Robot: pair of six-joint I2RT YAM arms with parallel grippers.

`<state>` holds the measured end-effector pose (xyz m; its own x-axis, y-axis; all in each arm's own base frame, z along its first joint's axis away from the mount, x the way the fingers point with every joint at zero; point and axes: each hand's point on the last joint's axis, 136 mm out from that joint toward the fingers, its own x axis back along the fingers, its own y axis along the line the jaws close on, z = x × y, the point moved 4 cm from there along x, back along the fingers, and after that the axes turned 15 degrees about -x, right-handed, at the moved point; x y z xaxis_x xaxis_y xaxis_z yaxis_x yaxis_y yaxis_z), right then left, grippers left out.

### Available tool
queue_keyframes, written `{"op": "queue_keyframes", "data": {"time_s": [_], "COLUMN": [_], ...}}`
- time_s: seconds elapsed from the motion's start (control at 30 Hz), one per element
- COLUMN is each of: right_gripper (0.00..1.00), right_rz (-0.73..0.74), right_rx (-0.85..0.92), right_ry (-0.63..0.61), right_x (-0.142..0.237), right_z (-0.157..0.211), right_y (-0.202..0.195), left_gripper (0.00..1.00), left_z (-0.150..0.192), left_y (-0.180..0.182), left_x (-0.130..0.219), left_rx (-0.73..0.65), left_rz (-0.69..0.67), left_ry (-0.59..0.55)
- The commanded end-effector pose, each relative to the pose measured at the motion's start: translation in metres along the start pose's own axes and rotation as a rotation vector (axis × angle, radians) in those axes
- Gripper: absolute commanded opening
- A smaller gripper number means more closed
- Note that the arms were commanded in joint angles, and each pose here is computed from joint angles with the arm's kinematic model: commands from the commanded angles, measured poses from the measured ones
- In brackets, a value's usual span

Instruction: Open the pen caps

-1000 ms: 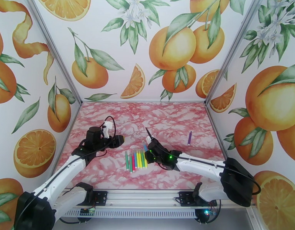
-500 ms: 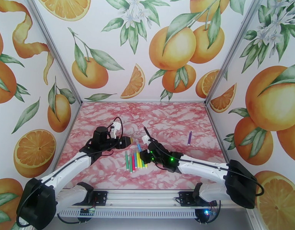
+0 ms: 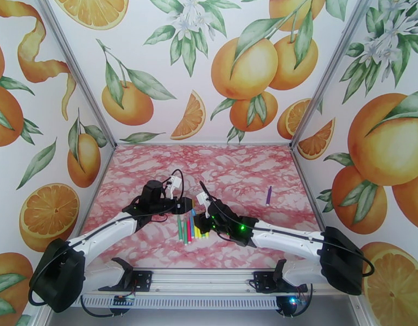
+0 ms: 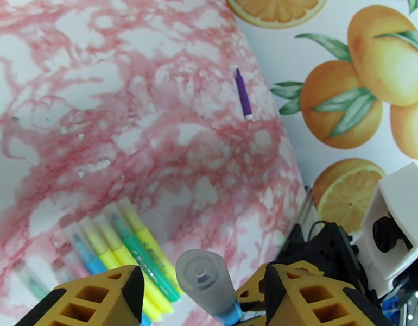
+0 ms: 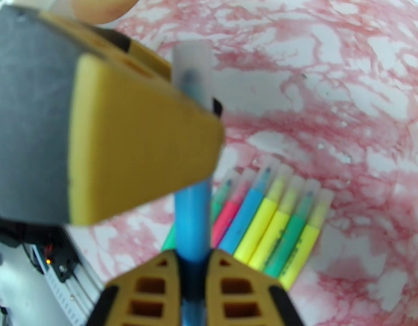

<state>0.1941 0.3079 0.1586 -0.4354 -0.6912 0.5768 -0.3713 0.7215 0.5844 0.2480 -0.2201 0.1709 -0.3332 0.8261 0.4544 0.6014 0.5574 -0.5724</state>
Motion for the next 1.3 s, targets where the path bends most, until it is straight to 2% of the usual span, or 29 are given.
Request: {"op": "queue_keyframes", "data": {"time_s": [0.0, 0.23, 0.57, 0.83, 1.07, 1.27], "right_gripper": [0.11, 0.11, 0.11, 0.36, 0.4, 0.34], "right_rz": [-0.073, -0.079, -0.07, -0.045, -0.044, -0.045], "right_rx": [0.02, 0.026, 0.028, 0.033, 0.047, 0.051], "right_ry": [-0.037, -0.024, -0.04, -0.043, -0.039, -0.035], "right_x": [0.005, 0.003, 0.005, 0.003, -0.005, -0.012], "right_z": [-0.013, -0.01, -0.012, -0.012, -0.016, -0.019], "right_y": [0.022, 0.023, 0.022, 0.019, 0.023, 0.028], "left_gripper": [0.58, 0.46, 0.22, 0.06, 0.01, 0.0], "left_z": [-0.022, -0.026, -0.026, -0.027, -0.03, -0.032], "left_y": [-0.011, -0.012, -0.013, -0.016, -0.023, -0.027], "left_x": [0.001, 0.002, 0.001, 0.003, 0.005, 0.008], "left_rx": [-0.044, -0.045, -0.037, -0.036, -0.038, -0.044], "left_rz": [0.023, 0.014, 0.027, 0.035, 0.065, 0.073], "left_ry": [-0.054, -0.058, -0.057, -0.063, -0.07, -0.08]}}
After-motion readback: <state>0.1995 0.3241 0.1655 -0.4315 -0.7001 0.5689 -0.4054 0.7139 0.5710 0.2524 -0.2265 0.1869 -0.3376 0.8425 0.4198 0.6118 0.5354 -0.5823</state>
